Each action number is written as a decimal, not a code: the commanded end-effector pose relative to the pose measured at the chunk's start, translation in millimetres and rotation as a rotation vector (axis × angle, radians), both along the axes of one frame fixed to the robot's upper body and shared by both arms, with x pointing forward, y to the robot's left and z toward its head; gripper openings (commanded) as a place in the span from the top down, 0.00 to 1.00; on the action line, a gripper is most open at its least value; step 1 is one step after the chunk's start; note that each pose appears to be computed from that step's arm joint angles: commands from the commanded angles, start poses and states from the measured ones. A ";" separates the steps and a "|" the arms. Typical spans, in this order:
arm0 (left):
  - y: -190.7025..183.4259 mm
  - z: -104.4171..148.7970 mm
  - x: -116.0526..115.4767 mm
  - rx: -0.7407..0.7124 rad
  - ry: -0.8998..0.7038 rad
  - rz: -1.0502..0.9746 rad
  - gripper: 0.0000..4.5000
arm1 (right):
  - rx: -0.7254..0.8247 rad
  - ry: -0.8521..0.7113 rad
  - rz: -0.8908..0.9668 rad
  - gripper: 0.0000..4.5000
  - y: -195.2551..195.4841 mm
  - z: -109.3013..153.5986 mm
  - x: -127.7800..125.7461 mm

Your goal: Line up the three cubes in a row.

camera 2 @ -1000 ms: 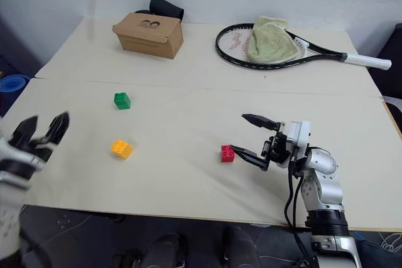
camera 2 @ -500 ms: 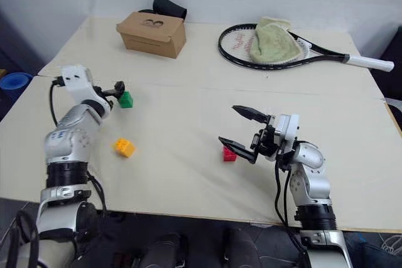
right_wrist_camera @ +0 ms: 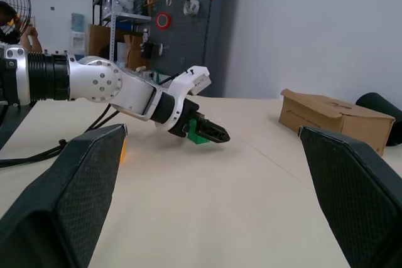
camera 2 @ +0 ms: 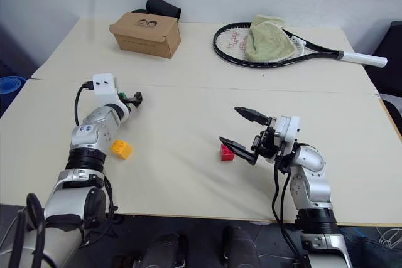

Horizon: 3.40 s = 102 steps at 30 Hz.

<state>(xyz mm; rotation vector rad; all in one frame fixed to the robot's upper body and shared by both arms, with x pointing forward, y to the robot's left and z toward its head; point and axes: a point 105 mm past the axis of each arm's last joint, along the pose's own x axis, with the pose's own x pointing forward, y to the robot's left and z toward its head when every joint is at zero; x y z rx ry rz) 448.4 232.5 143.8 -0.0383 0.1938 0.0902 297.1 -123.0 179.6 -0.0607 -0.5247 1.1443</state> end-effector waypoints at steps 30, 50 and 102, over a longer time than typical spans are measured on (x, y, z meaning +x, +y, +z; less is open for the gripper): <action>-139.4 33.9 -152.2 0.394 0.023 -1.590 0.66 | -0.358 0.041 -0.019 0.00 -79.8 -18.7 -45.4; -170.4 -28.8 -112.3 0.439 -0.009 -1.624 0.66 | -0.307 0.076 -0.040 0.00 -57.9 -20.0 -68.4; 43.9 6.0 -181.9 0.373 0.039 -1.164 0.01 | -0.267 0.012 0.141 0.00 -26.8 -9.0 -42.8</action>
